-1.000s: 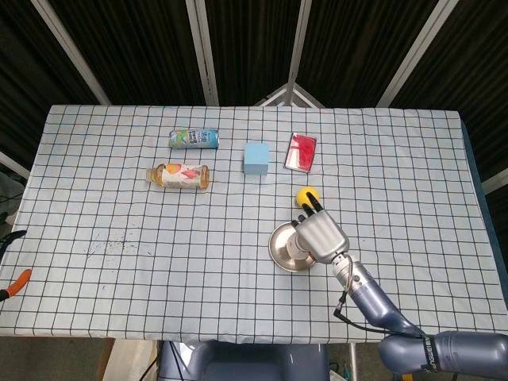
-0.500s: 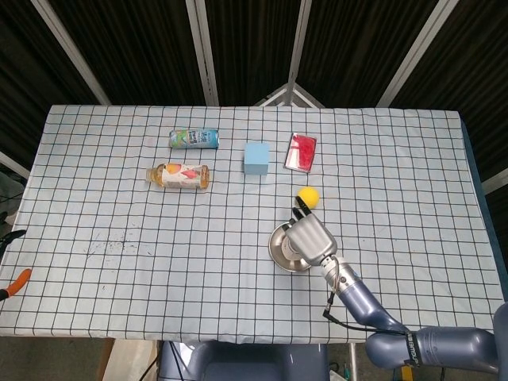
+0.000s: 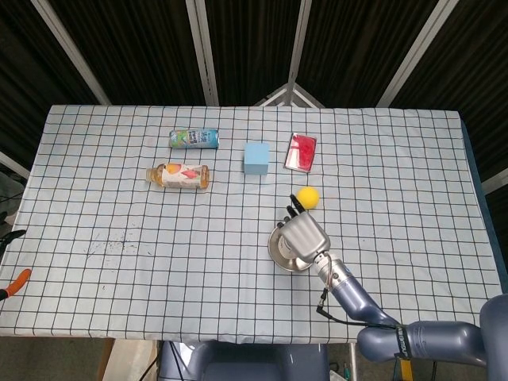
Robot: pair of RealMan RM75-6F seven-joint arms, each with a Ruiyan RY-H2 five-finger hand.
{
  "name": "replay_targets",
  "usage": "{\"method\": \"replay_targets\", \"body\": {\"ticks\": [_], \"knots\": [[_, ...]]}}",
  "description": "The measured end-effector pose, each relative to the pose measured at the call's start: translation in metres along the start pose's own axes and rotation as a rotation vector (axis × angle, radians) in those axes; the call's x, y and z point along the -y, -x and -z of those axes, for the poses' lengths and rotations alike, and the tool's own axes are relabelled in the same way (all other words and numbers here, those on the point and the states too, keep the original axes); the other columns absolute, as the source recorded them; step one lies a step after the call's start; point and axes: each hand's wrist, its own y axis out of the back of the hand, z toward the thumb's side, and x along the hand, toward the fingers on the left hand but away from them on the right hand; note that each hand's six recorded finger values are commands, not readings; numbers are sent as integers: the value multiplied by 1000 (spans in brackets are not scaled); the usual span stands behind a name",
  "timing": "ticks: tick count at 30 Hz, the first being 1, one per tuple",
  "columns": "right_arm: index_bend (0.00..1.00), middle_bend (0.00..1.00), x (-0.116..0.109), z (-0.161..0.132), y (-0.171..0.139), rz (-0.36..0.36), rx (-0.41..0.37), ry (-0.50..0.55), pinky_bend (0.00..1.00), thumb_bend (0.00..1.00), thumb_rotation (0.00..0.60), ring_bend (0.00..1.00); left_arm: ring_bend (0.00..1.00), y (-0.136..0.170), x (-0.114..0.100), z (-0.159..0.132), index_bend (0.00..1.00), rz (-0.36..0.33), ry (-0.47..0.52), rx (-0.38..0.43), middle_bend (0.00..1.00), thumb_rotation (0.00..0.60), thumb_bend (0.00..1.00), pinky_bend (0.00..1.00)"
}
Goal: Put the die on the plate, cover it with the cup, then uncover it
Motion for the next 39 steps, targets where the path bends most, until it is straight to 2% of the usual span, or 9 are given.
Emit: {"method": "replay_targets", "body": {"ticks": [11, 23, 29, 39], "knots": [[554, 473, 3, 14, 16, 37, 78, 9, 0, 471, 600, 207, 0, -1, 1, 0, 217, 4, -3, -3, 0, 600, 385, 23], [558, 473, 12, 32, 13, 17, 114, -31, 0, 472, 600, 207, 0, -1, 3, -1, 218, 8, -11, -3, 0, 600, 385, 24], [576, 475, 10, 27, 3, 14, 80, -40, 0, 471, 600, 207, 0, -1, 4, -2, 219, 13, -16, 1, 0, 600, 385, 24], [582, 475, -5, -6, -22, 49, -43, -62, 0, 471, 600, 207, 0, -1, 4, -3, 222, 12, -15, 2, 0, 600, 385, 23]]}}
